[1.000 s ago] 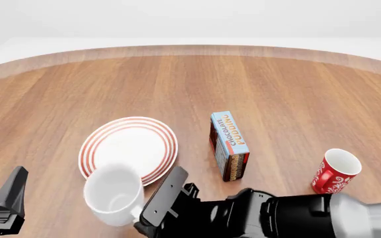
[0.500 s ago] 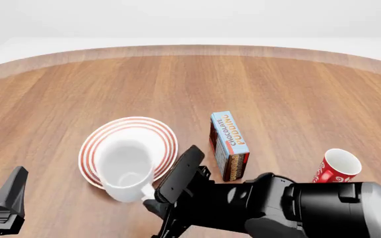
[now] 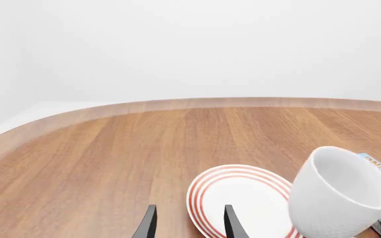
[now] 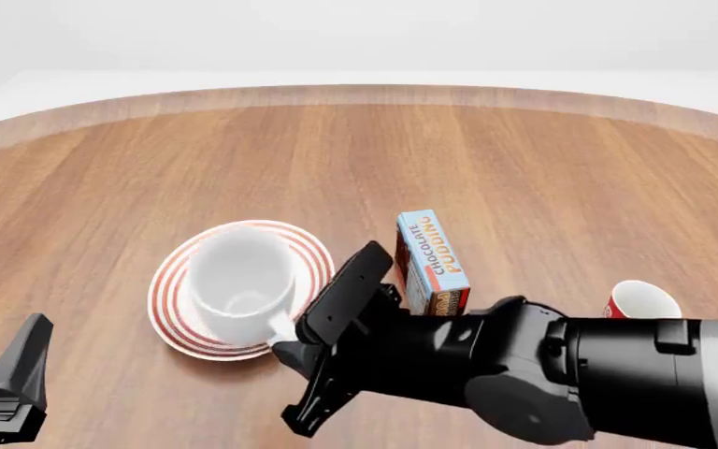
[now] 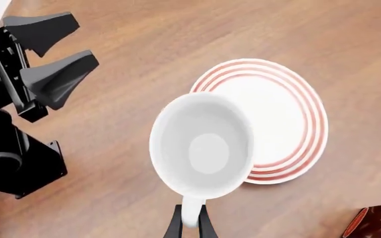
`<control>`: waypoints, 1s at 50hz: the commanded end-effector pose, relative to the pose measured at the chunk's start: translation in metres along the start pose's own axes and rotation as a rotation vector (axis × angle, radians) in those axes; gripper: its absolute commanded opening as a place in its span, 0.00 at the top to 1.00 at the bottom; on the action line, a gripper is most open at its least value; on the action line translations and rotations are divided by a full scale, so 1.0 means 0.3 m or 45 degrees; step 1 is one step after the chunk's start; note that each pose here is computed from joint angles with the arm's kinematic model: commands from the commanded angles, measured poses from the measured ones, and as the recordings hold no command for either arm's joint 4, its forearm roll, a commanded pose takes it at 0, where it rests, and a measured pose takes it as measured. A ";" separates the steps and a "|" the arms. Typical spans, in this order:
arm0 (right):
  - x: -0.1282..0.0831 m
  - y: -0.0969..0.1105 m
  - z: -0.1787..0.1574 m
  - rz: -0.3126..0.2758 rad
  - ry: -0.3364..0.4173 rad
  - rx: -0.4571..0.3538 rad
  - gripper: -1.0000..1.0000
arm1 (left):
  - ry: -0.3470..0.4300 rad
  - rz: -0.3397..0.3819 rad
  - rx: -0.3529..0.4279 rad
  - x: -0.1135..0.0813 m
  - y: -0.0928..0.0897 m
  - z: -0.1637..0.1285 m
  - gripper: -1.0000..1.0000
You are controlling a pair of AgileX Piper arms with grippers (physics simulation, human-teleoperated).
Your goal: Pick up the white mug and put it on the plate, and put the chocolate pudding to the right of the plate.
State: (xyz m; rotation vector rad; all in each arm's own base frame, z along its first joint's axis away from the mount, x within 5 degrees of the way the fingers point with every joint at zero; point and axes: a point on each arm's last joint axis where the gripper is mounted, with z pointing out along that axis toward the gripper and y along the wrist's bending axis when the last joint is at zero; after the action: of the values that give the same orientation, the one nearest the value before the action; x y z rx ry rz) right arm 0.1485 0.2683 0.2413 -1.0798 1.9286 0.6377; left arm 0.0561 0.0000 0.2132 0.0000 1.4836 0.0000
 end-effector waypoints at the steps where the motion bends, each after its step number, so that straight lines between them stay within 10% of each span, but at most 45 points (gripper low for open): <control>1: -0.041 -0.024 -0.005 0.022 -0.042 0.025 1.00 | 0.000 0.000 0.000 0.000 0.000 0.000 0.00; 50: -0.161 -0.100 0.043 0.087 -0.036 0.100 1.00 | 0.000 0.000 0.000 0.000 0.000 0.000 0.00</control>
State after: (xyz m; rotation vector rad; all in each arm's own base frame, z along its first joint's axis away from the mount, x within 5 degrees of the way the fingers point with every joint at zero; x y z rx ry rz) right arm 0.1858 0.2815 0.2676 -0.9887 1.9441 0.6043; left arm 0.0561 0.0000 0.2132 0.0000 1.4836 0.0000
